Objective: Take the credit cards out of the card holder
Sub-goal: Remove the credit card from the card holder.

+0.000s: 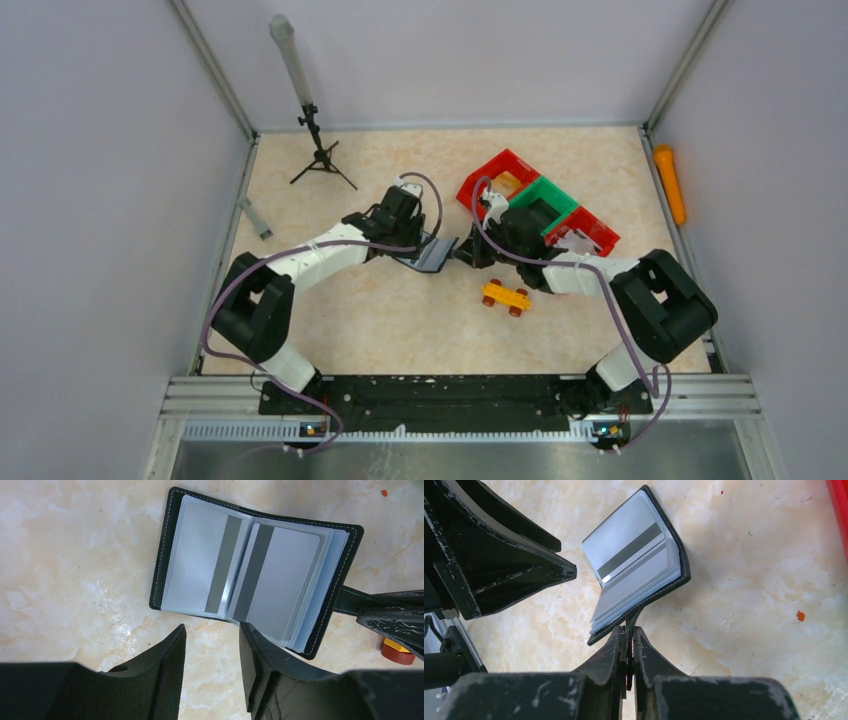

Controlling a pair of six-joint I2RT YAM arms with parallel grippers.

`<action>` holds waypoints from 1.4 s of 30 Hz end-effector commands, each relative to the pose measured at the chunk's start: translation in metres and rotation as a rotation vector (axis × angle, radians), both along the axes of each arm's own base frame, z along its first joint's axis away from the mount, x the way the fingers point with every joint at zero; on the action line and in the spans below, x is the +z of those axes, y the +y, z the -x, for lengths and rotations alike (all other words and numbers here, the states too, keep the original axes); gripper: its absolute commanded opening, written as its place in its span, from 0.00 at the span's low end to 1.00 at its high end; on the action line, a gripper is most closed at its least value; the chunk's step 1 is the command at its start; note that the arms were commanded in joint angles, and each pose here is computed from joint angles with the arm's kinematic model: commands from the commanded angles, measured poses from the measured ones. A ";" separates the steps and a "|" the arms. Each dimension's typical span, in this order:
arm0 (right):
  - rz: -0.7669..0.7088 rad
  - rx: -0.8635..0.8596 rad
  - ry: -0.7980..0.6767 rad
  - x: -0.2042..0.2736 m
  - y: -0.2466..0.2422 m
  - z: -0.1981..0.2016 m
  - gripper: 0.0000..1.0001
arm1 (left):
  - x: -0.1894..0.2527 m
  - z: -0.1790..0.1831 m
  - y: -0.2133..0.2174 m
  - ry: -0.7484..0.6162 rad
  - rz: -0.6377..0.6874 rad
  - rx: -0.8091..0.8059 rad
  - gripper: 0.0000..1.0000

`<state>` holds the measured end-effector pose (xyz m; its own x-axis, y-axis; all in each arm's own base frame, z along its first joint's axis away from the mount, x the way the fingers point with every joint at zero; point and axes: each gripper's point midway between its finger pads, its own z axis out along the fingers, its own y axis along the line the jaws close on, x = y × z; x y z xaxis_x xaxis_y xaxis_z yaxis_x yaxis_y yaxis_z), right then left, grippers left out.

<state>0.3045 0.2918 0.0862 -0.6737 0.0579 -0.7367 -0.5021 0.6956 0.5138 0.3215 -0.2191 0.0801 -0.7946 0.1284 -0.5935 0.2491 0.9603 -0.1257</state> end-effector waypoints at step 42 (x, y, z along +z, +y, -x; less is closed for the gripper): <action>-0.089 -0.084 0.281 -0.043 -0.001 -0.016 0.73 | -0.052 -0.012 0.004 0.334 0.326 0.076 0.32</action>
<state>0.3178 0.2860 0.0451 -0.8193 0.1598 -0.5507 -0.2943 0.7071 0.6430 0.3418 -0.2050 0.0305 -0.9291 -0.0968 -0.3569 0.0718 0.8996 -0.4308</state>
